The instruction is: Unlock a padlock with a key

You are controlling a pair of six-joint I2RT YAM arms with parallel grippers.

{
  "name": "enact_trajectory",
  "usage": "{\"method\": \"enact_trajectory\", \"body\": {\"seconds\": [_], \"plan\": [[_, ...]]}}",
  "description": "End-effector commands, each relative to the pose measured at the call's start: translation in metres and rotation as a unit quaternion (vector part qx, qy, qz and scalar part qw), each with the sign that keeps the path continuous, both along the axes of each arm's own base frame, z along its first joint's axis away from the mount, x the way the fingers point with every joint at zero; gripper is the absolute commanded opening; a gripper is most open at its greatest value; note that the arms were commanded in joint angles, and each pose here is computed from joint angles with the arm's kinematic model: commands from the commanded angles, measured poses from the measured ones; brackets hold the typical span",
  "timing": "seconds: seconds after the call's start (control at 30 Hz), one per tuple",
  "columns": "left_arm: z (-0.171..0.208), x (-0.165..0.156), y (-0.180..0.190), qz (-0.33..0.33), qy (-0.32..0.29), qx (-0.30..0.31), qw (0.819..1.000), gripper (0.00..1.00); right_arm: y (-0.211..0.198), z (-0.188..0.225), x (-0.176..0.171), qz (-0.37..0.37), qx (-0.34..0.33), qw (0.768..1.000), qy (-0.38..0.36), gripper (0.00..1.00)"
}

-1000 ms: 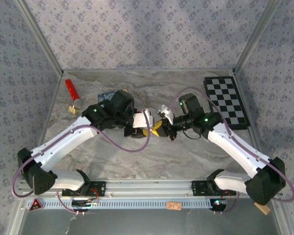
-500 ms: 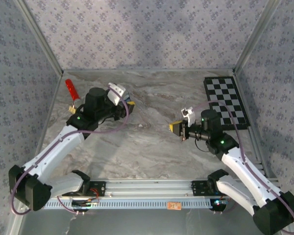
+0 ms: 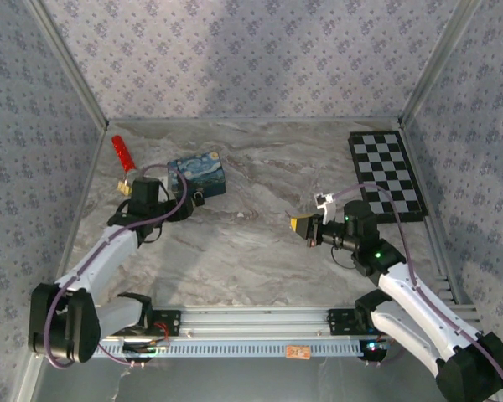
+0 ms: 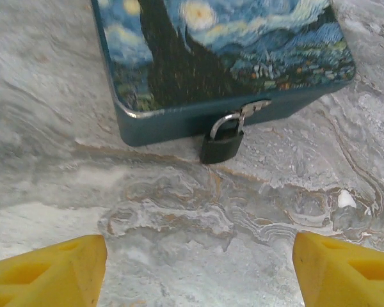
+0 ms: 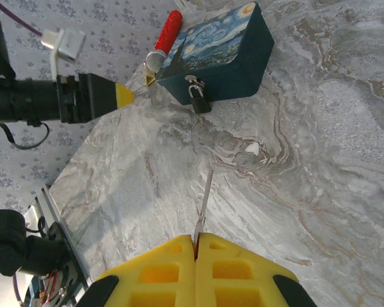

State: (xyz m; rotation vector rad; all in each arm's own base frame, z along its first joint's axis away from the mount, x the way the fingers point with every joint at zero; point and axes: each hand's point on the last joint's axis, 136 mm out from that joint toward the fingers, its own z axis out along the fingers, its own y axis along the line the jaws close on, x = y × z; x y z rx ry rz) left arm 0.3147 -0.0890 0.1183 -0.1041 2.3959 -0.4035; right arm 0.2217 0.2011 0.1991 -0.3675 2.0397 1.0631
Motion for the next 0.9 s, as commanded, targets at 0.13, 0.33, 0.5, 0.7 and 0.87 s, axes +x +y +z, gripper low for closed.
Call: {"method": "enact_trajectory", "body": {"seconds": [0.13, 0.33, 0.5, 0.7, 0.87], "plan": [[-0.003, 0.031, -0.027, -0.037, -0.026, -0.104, 0.994, 0.74, 0.000, 0.001, -0.001, -0.020, 0.020, 1.000, -0.005, 0.00], [-0.019, 0.047, -0.035, -0.048, -0.030, -0.119, 0.991, 0.70, 0.001, 0.003, -0.006, -0.017, 0.019, 1.000, -0.015, 0.00], [-0.036, 0.060, -0.032, -0.036, -0.029, -0.117, 0.992, 0.69, 0.004, 0.006, -0.008, -0.009, 0.021, 1.000, -0.018, 0.00], [-0.050, 0.076, -0.033, -0.026, -0.023, -0.120, 0.992, 0.65, 0.006, 0.007, -0.007, -0.005, 0.021, 1.000, -0.020, 0.00], [-0.063, 0.084, -0.037, -0.017, -0.012, -0.137, 0.990, 0.59, 0.007, 0.008, -0.009, 0.000, 0.021, 1.000, -0.022, 0.00]]}}
